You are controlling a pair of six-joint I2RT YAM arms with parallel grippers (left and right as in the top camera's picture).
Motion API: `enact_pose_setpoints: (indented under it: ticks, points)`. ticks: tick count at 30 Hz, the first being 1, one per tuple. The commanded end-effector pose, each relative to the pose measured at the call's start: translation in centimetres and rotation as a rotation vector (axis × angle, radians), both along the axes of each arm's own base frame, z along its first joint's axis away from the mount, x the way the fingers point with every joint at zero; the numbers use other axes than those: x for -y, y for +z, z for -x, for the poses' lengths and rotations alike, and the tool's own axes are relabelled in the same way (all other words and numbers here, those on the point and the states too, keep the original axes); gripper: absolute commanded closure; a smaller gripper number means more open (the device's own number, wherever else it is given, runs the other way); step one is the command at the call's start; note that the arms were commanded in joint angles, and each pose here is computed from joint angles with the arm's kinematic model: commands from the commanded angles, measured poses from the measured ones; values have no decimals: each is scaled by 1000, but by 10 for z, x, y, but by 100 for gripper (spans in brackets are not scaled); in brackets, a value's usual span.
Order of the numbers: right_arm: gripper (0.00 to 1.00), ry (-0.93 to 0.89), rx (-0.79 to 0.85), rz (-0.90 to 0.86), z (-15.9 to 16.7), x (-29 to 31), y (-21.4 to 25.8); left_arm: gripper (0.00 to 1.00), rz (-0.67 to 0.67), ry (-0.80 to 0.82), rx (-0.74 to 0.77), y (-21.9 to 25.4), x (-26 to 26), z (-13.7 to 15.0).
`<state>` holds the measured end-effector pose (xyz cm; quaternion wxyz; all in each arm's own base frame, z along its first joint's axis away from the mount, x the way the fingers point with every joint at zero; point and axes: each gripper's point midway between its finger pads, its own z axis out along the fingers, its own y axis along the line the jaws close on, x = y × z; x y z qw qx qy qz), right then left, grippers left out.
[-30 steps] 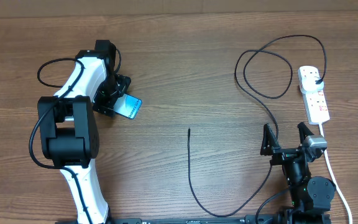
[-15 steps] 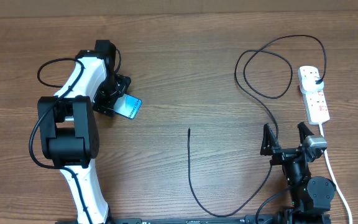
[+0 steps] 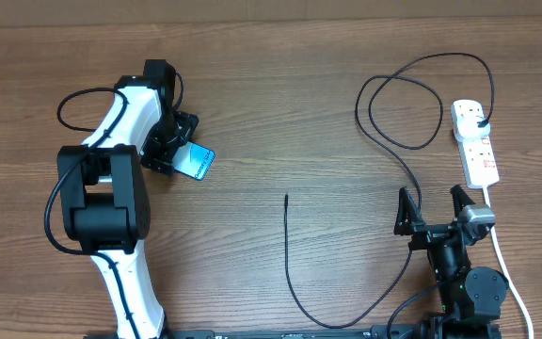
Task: Plug charger to phone and switch on socket
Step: 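Close the left gripper on the phone's sides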
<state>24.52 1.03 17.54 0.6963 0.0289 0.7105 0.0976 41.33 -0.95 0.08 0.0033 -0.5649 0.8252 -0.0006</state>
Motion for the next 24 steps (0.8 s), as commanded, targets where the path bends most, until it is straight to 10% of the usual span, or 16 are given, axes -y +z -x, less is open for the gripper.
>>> enact_pose_setpoints:
  ticks: [1, 24]
  points:
    - [0, -1, 2, 5, 0, 0, -2, 0, -4, 3, -33, -17, 0, 2]
    - [0, -1, 2, 5, 0, 0, -2, 0, -5, -1, -39, -18, 0, 4]
